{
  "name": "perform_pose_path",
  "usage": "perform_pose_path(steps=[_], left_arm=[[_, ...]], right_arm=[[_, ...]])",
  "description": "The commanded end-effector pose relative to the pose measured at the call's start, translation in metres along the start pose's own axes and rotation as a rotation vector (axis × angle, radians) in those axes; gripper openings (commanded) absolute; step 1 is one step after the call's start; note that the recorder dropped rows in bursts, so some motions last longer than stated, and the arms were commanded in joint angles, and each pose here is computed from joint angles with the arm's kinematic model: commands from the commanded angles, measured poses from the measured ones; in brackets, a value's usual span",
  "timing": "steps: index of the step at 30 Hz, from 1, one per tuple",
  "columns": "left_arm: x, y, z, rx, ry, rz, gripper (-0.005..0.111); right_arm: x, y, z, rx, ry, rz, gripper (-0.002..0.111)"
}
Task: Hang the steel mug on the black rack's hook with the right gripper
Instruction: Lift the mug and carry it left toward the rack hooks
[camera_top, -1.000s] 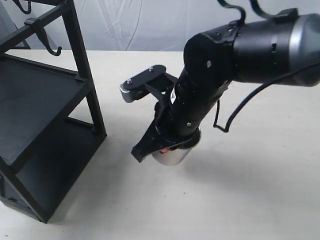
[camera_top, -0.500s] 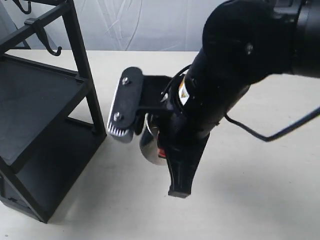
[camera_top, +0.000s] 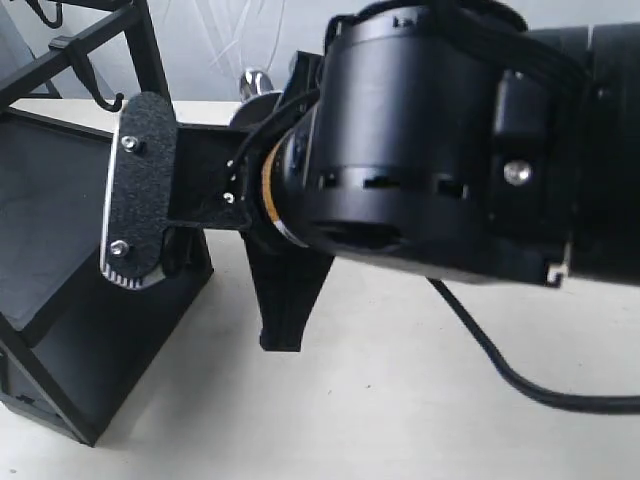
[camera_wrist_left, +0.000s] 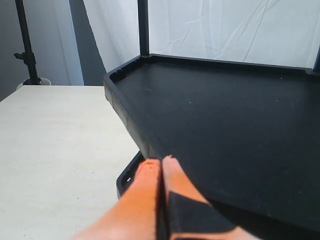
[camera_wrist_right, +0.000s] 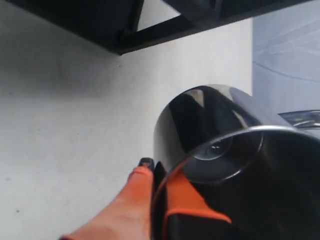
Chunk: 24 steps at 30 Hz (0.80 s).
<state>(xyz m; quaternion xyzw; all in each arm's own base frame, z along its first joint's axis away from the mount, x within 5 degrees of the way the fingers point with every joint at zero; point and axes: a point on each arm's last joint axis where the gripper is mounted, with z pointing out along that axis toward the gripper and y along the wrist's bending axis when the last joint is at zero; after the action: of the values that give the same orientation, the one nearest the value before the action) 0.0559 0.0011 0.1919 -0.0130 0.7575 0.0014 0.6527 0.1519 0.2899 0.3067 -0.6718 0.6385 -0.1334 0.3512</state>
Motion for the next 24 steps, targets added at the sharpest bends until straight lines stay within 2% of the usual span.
perform_pose_path(steps=[1, 15, 24], left_arm=[[0.0, 0.0, 0.0, 0.001, -0.005, -0.002, 0.002], [0.0, 0.0, 0.0, 0.001, -0.005, -0.002, 0.002], [0.0, 0.0, 0.0, 0.001, -0.005, -0.002, 0.002]], right_arm=[[-0.015, -0.001, -0.009, 0.091, -0.05, -0.06, -0.001], [-0.036, 0.022, -0.004, 0.254, 0.045, -0.188, -0.001], [-0.046, 0.027, 0.005, 0.252, 0.052, -0.203, -0.001]])
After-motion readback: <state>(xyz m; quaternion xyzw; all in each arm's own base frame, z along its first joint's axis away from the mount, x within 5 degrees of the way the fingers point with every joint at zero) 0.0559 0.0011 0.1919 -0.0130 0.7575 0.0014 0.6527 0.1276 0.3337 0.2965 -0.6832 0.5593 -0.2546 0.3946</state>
